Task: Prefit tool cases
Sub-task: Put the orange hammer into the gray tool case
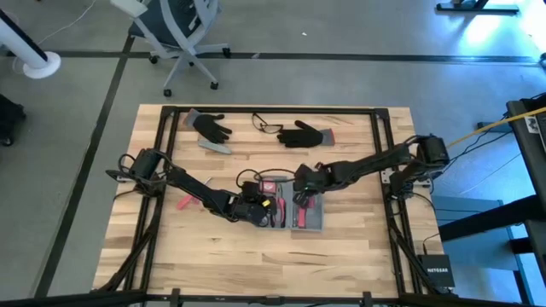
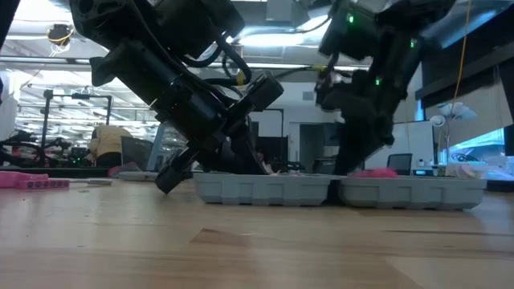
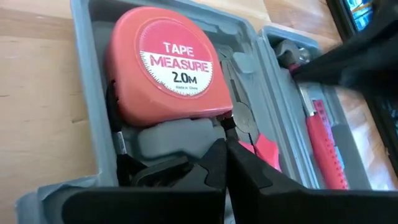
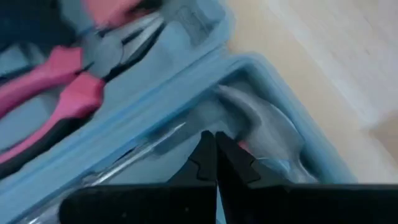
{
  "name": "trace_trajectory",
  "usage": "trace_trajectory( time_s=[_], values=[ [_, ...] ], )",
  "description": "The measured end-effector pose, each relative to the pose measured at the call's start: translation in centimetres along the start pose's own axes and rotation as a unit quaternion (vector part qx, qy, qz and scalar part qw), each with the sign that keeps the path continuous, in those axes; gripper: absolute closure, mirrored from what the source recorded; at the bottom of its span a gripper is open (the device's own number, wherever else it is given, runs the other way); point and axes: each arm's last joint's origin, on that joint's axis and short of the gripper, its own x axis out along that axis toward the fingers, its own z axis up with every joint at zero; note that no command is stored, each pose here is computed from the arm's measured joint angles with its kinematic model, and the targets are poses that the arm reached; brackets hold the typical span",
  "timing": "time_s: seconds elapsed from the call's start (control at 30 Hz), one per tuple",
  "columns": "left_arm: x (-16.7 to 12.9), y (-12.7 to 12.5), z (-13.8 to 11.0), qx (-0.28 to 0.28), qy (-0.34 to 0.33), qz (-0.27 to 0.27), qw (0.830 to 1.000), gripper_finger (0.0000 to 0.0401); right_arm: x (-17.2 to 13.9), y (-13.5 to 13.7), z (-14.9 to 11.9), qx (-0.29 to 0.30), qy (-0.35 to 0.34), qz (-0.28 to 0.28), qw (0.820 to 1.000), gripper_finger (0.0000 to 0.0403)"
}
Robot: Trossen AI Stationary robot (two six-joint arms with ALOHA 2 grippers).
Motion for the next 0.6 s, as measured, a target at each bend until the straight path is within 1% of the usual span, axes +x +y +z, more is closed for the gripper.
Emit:
trace_trajectory(
  time_s=[0.07,0.13,0.2,0.27,0.37,0.47,0.6],
  values=[
    [0.0,0.0,0.0,0.000,-0.001,0.001,1.000,0.0401,0.8,-0.1,-0.4,0.001,0.009,-0.008,1.000,0.0403],
    [0.0,0.0,0.0,-0.005,-0.002,0.001,1.000,0.0401,0.3,-0.2,-0.4,-0.009,0.012,-0.006,1.000,0.0403],
    [0.0,0.0,0.0,-0.007,-0.002,0.000,1.000,0.0401,-1.2,-0.3,0.0,-0.020,0.011,0.002,1.000,0.0403],
    [0.1,0.0,0.1,-0.009,-0.002,0.000,1.000,0.0401,-3.2,-0.4,0.7,-0.020,0.009,-0.002,1.000,0.0403],
    [0.1,0.0,0.1,-0.009,-0.001,-0.001,1.000,0.0401,-7.1,0.2,2.8,-0.003,-0.042,0.021,0.999,0.0403],
    [0.1,0.0,0.1,-0.009,-0.001,-0.001,1.000,0.0401,-8.3,0.7,2.2,0.004,-0.030,0.016,0.999,0.0403],
    [0.1,0.0,0.1,-0.007,-0.001,0.001,1.000,0.0401,-7.7,2.3,0.9,0.027,-0.034,0.027,0.999,0.0403]
  ],
)
